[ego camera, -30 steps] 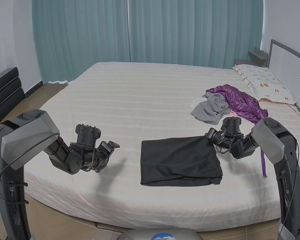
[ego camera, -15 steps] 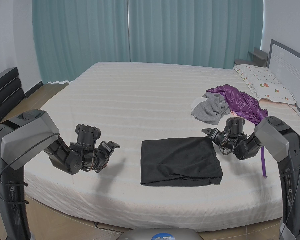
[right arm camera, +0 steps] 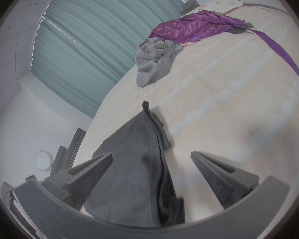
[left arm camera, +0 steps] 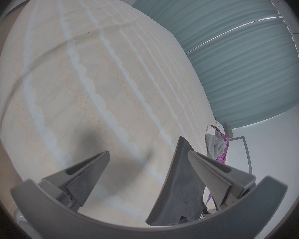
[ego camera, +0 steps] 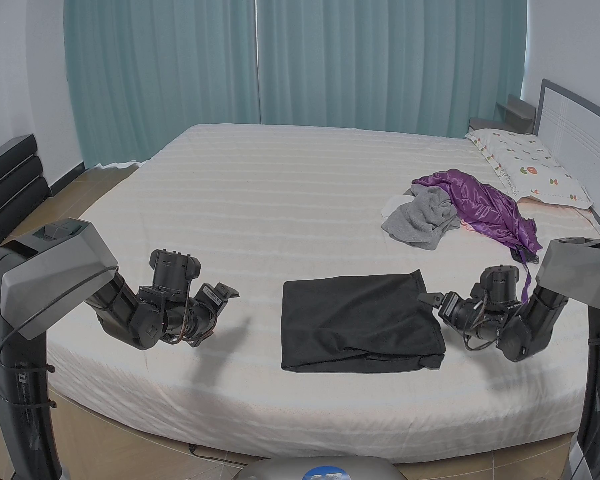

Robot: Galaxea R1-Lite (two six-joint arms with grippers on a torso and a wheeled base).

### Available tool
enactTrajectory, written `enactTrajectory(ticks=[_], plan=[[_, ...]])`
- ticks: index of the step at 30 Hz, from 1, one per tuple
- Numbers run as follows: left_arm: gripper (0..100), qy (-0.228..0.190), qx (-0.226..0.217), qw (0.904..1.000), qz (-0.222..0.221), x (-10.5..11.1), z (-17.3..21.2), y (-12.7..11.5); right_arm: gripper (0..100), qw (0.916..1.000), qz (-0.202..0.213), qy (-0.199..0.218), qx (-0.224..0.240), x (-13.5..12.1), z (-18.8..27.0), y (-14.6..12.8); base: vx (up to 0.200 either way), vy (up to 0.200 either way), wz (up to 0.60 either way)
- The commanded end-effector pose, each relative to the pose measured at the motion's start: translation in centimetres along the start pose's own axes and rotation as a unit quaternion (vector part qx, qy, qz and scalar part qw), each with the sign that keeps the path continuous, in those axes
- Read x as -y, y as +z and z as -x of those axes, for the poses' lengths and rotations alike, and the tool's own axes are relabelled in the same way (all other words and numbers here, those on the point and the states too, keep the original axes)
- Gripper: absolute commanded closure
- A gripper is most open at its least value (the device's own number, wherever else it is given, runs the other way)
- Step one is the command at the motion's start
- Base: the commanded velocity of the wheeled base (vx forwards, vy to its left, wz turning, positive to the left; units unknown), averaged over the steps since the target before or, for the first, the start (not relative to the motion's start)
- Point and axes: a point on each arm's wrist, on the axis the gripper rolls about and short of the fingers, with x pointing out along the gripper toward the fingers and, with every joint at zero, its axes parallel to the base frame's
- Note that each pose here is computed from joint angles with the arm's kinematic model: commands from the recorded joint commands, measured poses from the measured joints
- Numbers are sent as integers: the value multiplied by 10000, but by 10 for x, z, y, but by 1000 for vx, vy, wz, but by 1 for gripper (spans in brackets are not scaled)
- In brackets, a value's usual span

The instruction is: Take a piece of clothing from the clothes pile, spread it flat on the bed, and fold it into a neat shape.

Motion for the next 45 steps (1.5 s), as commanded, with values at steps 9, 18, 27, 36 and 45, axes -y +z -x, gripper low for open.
enactTrajectory(ticks=[9, 18, 27, 36, 45], plan=[[0, 8, -26, 10000, -17, -1, 1, -1, 0, 9966, -2, 552, -618, -10, 75, -50, 0, 0, 0], [0, 8, -26, 10000, -25, -1, 1, -1, 0, 9961, -16, 495, -731, -9, 74, -57, 0, 0, 0], [0, 13, -35, 10000, -29, -1, 0, -1, 0, 9958, -45, 419, -818, -8, 71, -62, 0, 0, 0], [0, -11, -189, 9995, -268, 4, -1, -18, 0, 9972, -105, 275, -684, -6, 67, -61, 0, 0, 0], [0, 4, -403, 9982, -441, 7, 2, -39, 0, 9977, -141, 250, -611, -4, 62, -57, 0, 0, 0]])
